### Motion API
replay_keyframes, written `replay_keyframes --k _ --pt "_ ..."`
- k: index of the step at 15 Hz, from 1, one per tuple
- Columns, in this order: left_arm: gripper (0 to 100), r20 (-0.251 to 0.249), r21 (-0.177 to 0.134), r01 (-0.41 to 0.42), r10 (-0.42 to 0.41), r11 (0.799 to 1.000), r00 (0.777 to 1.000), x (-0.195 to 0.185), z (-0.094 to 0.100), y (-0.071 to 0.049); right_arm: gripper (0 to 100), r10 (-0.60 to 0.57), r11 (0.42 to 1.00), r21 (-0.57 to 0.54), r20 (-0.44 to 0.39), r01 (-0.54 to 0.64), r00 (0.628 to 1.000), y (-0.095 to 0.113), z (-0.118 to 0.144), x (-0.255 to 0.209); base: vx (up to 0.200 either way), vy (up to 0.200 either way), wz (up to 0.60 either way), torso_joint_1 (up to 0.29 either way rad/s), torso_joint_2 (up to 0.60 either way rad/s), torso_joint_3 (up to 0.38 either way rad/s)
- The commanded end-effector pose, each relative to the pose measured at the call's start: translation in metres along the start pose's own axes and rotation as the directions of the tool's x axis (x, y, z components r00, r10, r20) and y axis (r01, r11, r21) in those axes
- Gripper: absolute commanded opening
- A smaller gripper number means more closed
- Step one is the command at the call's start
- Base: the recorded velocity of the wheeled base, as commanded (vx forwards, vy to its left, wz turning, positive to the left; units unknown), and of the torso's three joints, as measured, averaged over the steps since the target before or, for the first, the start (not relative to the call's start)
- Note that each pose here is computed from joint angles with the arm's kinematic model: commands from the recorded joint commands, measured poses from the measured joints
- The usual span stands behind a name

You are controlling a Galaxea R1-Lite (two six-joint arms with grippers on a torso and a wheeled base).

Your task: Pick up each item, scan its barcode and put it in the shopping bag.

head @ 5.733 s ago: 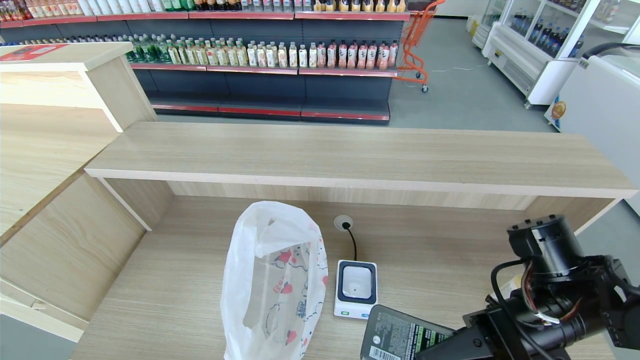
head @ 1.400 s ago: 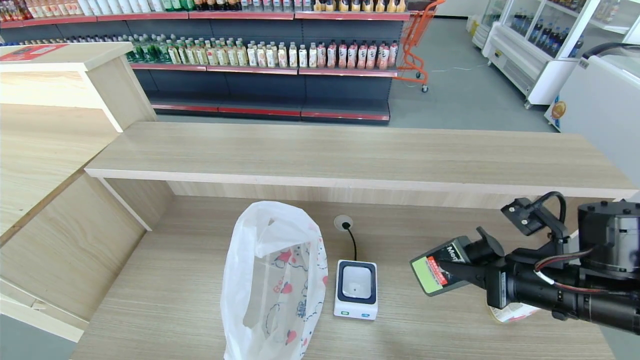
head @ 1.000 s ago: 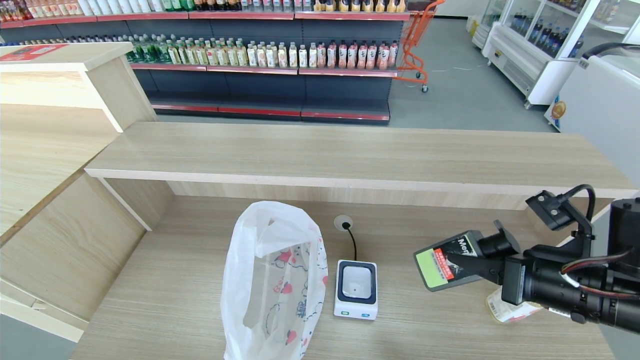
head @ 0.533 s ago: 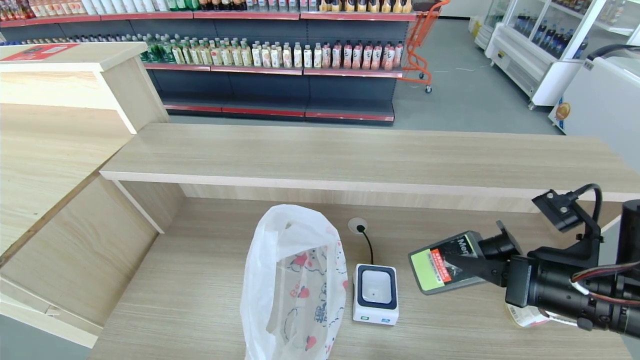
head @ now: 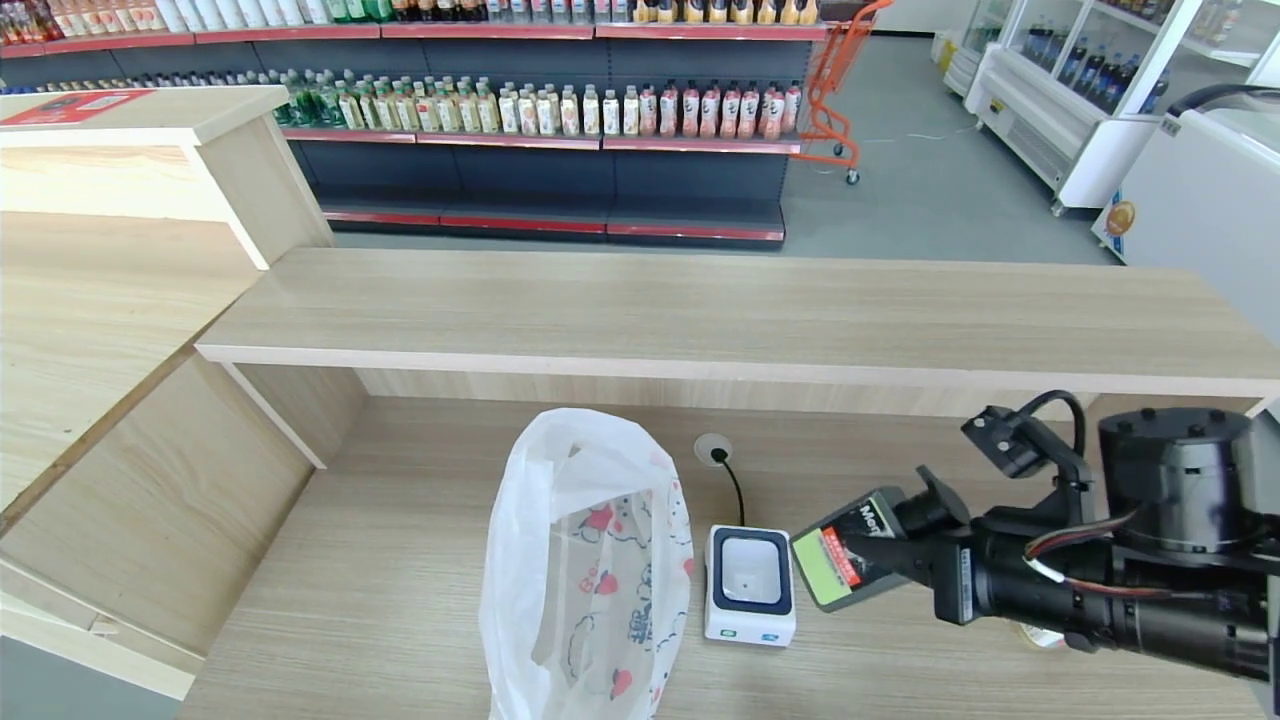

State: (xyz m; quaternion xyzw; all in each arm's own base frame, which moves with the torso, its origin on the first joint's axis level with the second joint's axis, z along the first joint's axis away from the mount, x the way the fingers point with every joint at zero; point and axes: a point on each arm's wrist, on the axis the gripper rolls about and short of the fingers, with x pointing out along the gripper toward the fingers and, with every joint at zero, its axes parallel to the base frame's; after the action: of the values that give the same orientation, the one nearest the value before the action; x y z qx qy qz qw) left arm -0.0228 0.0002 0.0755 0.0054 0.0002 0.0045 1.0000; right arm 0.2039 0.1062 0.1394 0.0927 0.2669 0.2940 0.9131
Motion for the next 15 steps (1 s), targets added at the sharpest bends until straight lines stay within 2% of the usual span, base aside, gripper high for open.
replay_keyframes --k 1,4,7,11,15 --pt "100 0.0 0.0 0.0 0.0 1.0 1.0 0.0 0.0 0.0 0 -0.004 1.0 -0.001 -0.067 0.004 0.998 -0.006 0.001 0.047 0.0 0.0 0.0 0.0 0.0 0.0" --pt "100 0.0 0.0 0.0 0.0 1.0 1.0 0.0 0.0 0.0 0 0.083 0.995 -0.04 -0.07 -0.086 0.994 0.007 0.008 0.097 0.0 0.0 0.0 0.0 0.0 0.0" --pt "100 0.0 0.0 0.0 0.0 1.0 1.0 0.0 0.0 0.0 0 0.137 0.985 -0.091 -0.091 -0.145 0.986 0.025 0.006 0.129 0.0 0.0 0.0 0.0 0.0 0.0" --pt "100 0.0 0.0 0.0 0.0 1.0 1.0 0.0 0.0 0.0 0 0.138 0.975 -0.152 -0.156 -0.162 0.978 0.021 -0.012 0.156 0.0 0.0 0.0 0.0 0.0 0.0" --pt "100 0.0 0.0 0.0 0.0 1.0 1.0 0.0 0.0 0.0 0 0.147 0.94 -0.282 -0.173 -0.192 0.974 0.022 -0.021 0.185 0.0 0.0 0.0 0.0 0.0 0.0"
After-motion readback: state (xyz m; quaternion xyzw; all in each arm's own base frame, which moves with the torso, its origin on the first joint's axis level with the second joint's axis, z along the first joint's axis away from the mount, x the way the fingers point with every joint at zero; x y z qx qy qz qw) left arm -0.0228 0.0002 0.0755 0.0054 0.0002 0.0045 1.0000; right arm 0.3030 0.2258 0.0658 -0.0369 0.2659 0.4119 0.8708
